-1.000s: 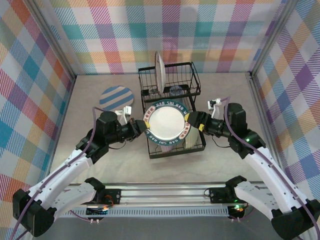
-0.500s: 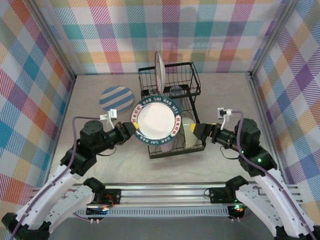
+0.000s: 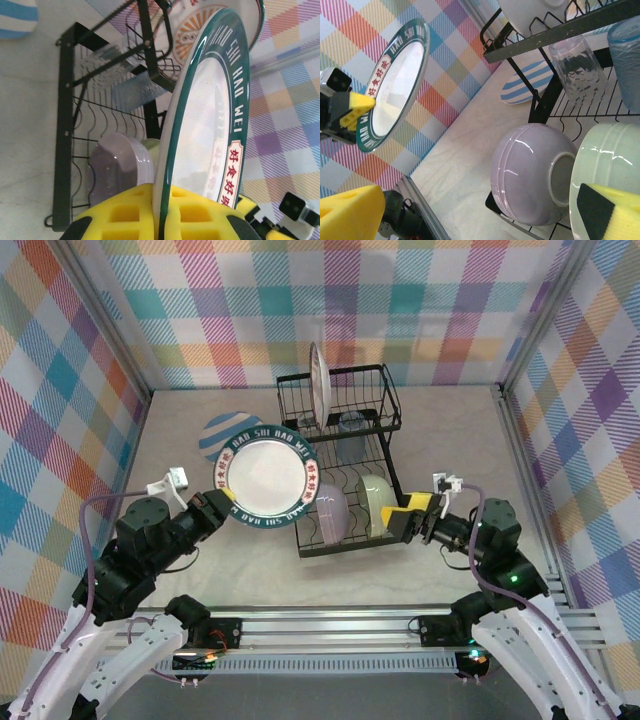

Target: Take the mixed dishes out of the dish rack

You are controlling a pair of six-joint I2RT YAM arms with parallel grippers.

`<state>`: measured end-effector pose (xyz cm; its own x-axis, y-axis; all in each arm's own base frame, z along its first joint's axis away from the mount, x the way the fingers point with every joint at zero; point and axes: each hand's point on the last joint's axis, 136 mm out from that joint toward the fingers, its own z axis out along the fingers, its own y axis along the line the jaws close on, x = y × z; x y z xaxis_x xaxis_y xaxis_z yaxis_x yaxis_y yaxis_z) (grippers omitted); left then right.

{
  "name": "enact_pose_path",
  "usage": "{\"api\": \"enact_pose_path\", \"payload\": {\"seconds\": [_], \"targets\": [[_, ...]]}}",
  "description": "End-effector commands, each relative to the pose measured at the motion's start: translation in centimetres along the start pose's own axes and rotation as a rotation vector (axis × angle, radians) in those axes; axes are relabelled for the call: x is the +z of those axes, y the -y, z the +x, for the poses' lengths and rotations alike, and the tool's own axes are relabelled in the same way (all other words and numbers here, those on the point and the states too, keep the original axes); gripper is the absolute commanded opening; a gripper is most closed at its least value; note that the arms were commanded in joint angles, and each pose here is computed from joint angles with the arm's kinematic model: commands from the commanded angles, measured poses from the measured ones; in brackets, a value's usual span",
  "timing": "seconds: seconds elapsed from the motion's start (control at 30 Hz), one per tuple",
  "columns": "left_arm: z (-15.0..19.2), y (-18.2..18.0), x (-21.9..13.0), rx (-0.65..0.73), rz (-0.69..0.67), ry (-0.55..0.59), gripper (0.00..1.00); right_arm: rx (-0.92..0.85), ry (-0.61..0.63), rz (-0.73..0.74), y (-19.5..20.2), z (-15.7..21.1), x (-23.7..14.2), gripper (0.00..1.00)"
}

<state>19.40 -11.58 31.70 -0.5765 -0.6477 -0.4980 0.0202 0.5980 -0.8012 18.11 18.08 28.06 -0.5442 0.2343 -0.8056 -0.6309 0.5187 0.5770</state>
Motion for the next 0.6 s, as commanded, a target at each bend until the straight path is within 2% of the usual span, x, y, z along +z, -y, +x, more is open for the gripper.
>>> {"api": "enact_pose_path", "payload": {"seconds": [0.0, 0.57], "targets": [[-2.0, 0.6, -0.5, 0.006, -0.019, 0.081, 0.00, -0.105, 0.050, -0.071, -1.2, -0.7, -0.3, 0.99], [-8.9, 0.5, 1.1, -0.123, -0.104, 0.255, 0.00, -0.118, 0.066, -0.124, -0.6, 1.5, -0.1, 0.99]]}}
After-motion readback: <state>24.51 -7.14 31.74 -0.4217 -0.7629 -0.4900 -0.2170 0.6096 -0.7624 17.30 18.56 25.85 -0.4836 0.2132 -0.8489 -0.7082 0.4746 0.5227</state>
